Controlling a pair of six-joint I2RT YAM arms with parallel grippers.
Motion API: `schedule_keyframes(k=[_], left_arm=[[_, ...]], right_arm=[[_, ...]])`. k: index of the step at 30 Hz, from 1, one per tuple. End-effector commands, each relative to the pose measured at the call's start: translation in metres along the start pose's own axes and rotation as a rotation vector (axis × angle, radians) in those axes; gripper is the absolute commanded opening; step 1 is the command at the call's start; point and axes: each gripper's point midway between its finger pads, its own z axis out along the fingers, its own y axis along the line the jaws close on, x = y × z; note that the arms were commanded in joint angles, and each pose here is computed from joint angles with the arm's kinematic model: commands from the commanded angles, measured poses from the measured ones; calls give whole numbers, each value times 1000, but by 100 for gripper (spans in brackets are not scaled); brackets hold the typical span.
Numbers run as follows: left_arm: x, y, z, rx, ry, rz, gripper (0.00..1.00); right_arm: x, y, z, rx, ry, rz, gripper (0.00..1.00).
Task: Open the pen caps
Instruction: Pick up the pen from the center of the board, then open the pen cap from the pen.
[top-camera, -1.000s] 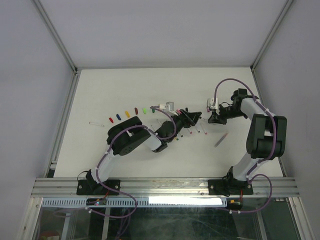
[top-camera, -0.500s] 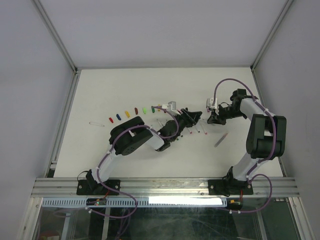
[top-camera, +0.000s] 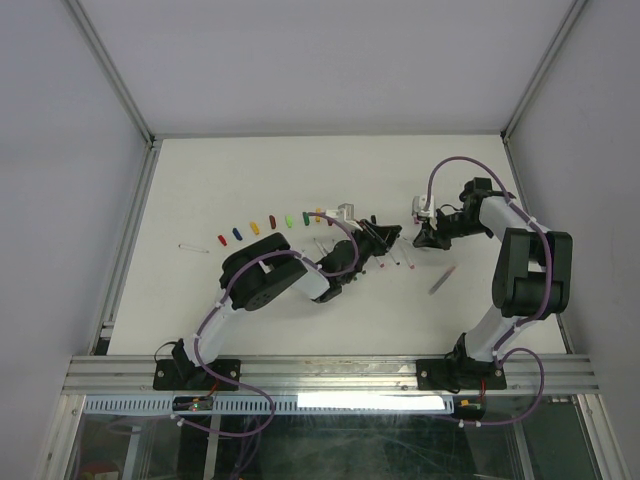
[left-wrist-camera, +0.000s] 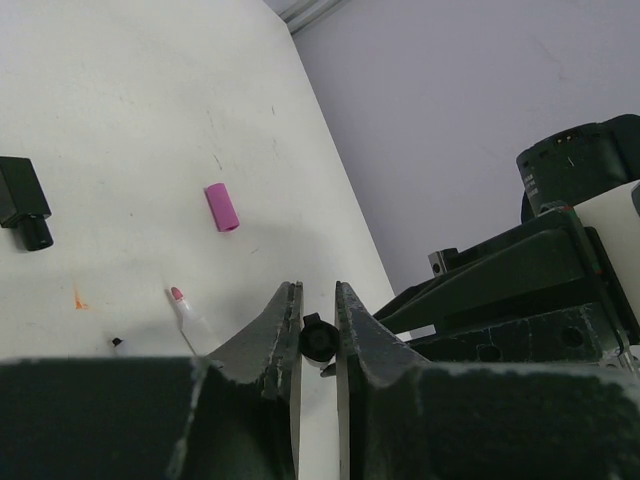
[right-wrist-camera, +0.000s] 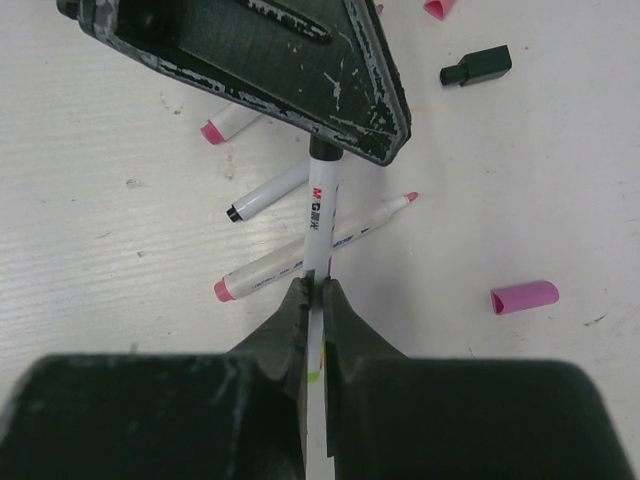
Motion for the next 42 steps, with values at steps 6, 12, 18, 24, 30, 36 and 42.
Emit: schedule_keyframes(k=[6,12,18,24,30,36,42], left_arm=[[-24,-51,1,126,-70,-16,0],[-54,-86,-23,240,-119,79,0],[-80,-131,-69,415,-121,216,0],[-77,-149,-117,557,11,296,0],[-74,-147,-143,563,148,318,0],[-74,-151,-155,583,197,328,0],[-77,-147,-154,562,184,327,0]], right_arm=[[-33,1,-12,43,-61,-12,10],[-65,6,-40,144,-69,61,50],[-124,38,-68,170,-187,150,68],[-159,73,-57,120,-211,282,72],[-184,113,-30,-70,-241,316,71],[-173,142,-2,-219,-248,301,67],[-175,146,4,-240,-255,296,41]])
